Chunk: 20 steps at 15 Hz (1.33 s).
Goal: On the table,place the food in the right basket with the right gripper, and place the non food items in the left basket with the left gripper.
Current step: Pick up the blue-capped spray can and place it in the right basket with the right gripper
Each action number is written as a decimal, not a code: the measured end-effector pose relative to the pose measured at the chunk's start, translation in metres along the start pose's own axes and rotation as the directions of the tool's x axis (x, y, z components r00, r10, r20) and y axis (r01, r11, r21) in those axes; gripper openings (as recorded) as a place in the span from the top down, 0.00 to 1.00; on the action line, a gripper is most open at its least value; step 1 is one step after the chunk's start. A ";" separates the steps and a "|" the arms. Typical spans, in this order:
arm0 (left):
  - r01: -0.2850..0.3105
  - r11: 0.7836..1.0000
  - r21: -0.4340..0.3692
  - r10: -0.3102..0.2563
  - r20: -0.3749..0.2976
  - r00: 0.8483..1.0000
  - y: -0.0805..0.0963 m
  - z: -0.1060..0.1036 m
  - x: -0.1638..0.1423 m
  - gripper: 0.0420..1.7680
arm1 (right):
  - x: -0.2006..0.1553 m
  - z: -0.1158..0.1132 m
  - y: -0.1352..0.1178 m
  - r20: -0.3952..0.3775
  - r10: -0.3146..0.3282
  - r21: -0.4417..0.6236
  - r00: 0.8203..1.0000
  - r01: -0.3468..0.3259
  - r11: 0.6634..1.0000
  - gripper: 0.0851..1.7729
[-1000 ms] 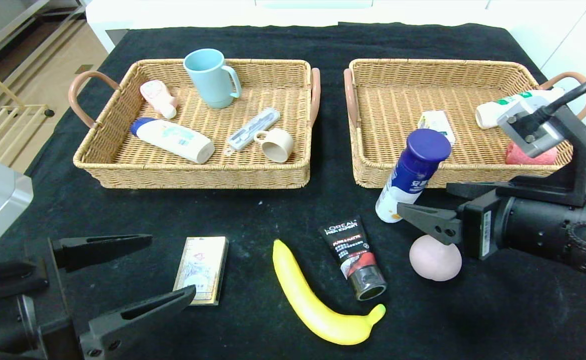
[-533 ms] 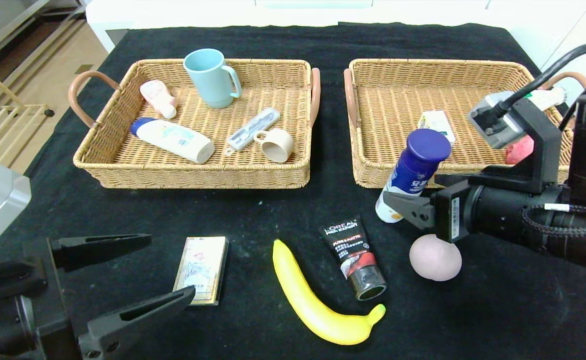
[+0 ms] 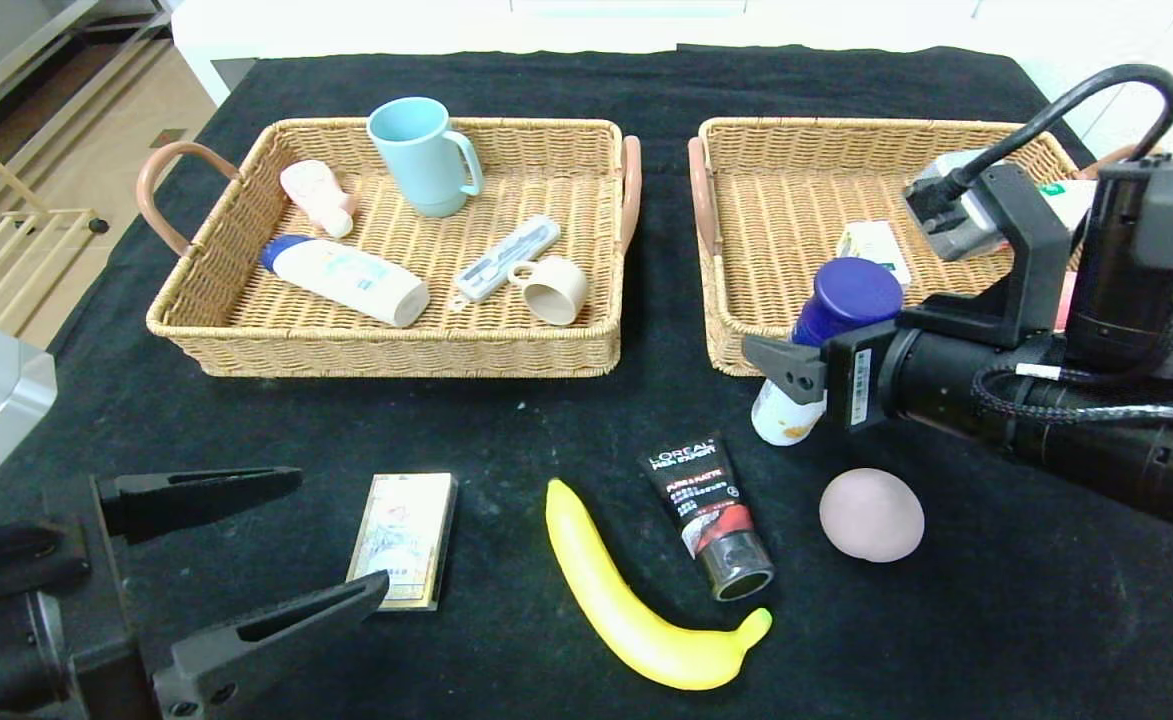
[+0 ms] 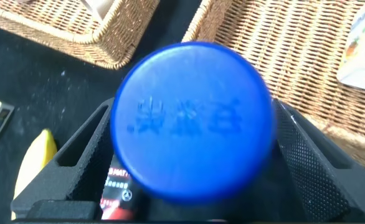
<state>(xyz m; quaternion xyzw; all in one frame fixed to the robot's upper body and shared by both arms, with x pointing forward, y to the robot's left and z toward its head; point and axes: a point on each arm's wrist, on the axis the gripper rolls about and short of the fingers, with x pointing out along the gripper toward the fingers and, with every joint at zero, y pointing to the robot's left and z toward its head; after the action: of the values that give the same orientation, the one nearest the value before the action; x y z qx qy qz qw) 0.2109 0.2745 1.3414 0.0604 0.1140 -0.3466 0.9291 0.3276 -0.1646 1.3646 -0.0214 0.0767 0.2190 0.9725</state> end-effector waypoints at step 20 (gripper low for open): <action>-0.002 1.000 0.002 0.002 0.005 1.000 0.000 0.001 -0.001 0.03 | 0.011 -0.005 -0.004 -0.014 -0.032 -0.007 0.999 0.032 0.999 0.55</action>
<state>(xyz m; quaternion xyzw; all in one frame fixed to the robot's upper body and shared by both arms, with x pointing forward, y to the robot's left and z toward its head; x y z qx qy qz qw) 0.2105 0.2749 1.3421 0.0606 0.1115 -0.3458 0.9297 0.3389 -0.1640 1.3579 -0.0275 0.0823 0.2036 0.9752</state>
